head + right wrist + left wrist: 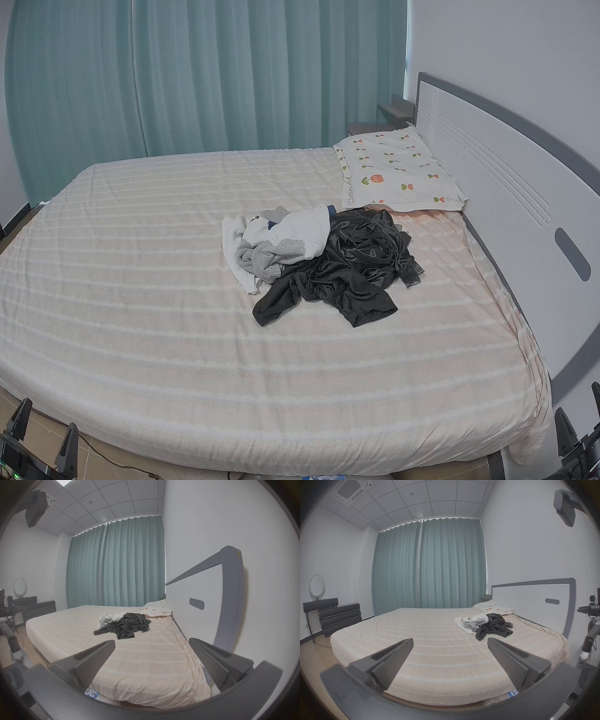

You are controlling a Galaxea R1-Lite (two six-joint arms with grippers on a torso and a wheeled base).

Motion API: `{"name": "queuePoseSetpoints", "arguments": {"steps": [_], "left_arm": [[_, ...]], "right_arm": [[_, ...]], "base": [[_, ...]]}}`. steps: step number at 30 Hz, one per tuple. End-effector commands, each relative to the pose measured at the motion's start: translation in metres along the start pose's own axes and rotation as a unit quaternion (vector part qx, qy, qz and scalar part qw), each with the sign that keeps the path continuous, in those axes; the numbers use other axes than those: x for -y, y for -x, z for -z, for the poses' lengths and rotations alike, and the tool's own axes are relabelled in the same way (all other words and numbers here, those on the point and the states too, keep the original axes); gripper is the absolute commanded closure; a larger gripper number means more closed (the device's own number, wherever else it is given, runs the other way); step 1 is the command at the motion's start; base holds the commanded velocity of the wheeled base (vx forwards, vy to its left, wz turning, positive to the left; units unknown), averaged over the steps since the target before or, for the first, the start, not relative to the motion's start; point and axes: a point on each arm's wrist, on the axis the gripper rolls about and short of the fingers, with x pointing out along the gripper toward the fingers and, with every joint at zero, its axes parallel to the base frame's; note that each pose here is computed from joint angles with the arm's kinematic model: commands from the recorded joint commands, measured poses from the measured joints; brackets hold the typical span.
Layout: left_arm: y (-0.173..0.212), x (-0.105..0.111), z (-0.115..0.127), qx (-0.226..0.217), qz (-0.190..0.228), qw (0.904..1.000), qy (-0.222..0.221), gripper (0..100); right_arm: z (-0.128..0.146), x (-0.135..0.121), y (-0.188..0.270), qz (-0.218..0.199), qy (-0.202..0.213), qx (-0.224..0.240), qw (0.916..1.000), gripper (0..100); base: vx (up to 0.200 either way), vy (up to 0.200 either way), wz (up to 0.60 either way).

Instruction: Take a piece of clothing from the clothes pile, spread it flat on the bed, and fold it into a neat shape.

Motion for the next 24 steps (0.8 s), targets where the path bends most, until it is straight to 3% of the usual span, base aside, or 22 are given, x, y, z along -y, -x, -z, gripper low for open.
{"name": "queuePoseSetpoints", "arguments": {"steps": [1,2,5,6,10,13,18,19,21,22,24], "left_arm": [[0.000,0.000,0.005,0.000,0.000,1.0000,0.000,0],[0.000,0.000,0.005,0.000,0.000,1.0000,0.000,0],[0.000,0.000,0.005,0.002,0.001,1.0000,0.000,0],[0.000,0.000,0.005,0.001,0.001,1.0000,-0.003,0],[0.000,0.000,0.005,0.003,0.002,1.0000,-0.003,0],[0.000,0.000,0.005,0.003,0.003,1.0000,-0.004,0],[0.000,0.000,0.005,0.002,0.002,1.0000,-0.002,0],[0.000,0.000,0.005,0.002,0.002,1.0000,-0.002,0],[0.000,0.000,0.005,0.003,0.004,1.0000,-0.005,0],[0.000,0.000,0.005,0.003,0.004,1.0000,-0.005,0],[0.000,0.000,0.005,0.002,0.004,1.0000,-0.004,0]], "right_arm": [[0.004,0.000,0.000,-0.001,0.003,0.004,1.0000,0],[0.000,0.000,0.001,-0.005,0.004,0.009,0.9999,0],[-0.048,0.001,0.007,-0.009,-0.022,0.042,0.9988,0],[-0.064,0.001,0.005,-0.016,-0.029,0.028,0.9991,0],[-0.076,0.000,-0.018,-0.041,-0.011,-0.042,0.9982,0],[-0.086,-0.001,-0.045,-0.058,-0.029,-0.102,0.9927,0],[-0.099,-0.006,-0.111,-0.091,-0.057,-0.184,0.9771,0],[-0.099,-0.006,-0.111,-0.091,-0.057,-0.184,0.9771,0],[-0.092,-0.014,-0.157,-0.103,-0.059,-0.235,0.9647,0],[-0.092,-0.015,-0.159,-0.104,-0.059,-0.237,0.9643,0],[-0.081,-0.025,-0.198,-0.115,-0.057,-0.265,0.9557,0]], "base": [[0.000,0.000,0.00],[0.000,0.000,0.00],[0.000,0.000,0.00],[0.000,0.000,0.00],[0.000,0.000,0.00],[0.000,0.000,0.00],[0.000,0.000,0.00],[0.000,0.000,0.00],[0.000,0.000,0.00],[0.000,0.000,0.00],[0.000,0.000,0.00]]}}
